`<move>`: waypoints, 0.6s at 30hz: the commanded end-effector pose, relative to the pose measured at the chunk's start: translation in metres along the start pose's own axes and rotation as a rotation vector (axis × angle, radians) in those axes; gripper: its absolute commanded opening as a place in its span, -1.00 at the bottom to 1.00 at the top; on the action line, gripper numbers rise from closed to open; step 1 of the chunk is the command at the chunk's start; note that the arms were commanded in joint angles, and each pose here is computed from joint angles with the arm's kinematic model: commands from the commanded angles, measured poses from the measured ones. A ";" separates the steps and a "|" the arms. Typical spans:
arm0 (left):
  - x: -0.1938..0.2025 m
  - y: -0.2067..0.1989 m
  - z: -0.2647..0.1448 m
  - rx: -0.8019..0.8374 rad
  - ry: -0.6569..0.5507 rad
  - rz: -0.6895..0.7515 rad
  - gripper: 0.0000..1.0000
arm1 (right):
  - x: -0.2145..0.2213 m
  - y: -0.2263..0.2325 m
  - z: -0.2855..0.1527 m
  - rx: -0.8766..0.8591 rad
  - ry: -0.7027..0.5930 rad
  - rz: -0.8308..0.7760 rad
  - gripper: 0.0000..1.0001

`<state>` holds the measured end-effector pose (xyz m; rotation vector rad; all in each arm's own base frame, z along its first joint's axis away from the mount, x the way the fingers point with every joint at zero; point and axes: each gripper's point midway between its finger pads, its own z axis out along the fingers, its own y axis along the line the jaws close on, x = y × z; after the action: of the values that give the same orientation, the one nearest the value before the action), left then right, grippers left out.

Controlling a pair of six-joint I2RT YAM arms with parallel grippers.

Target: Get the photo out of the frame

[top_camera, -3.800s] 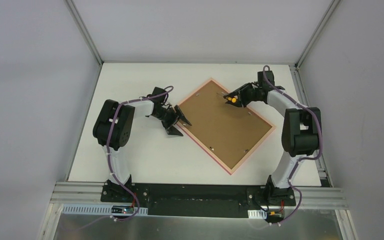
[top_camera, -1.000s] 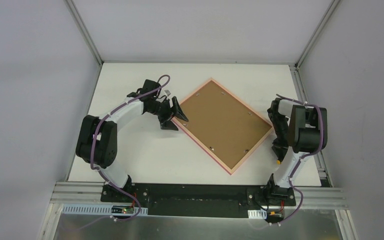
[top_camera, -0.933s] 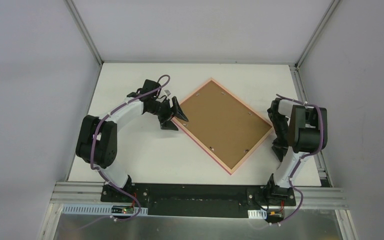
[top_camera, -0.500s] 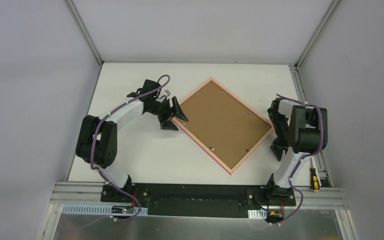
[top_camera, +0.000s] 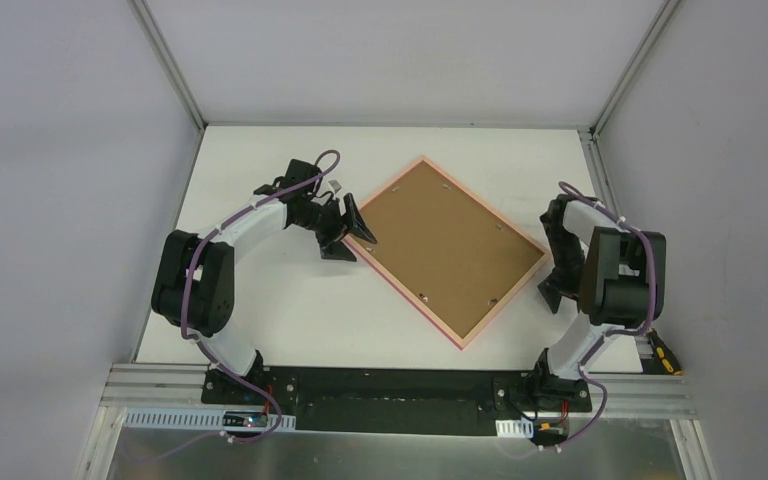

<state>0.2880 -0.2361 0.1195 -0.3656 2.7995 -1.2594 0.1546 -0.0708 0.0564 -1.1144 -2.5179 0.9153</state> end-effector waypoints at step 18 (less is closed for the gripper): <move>0.004 0.003 -0.003 0.009 0.017 -0.003 0.49 | 0.029 0.062 -0.152 -0.704 -0.472 -0.329 0.84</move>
<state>0.2854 -0.2353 0.1149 -0.3754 2.8139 -1.2550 0.2047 -0.0110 0.0960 -0.9566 -3.0896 0.5495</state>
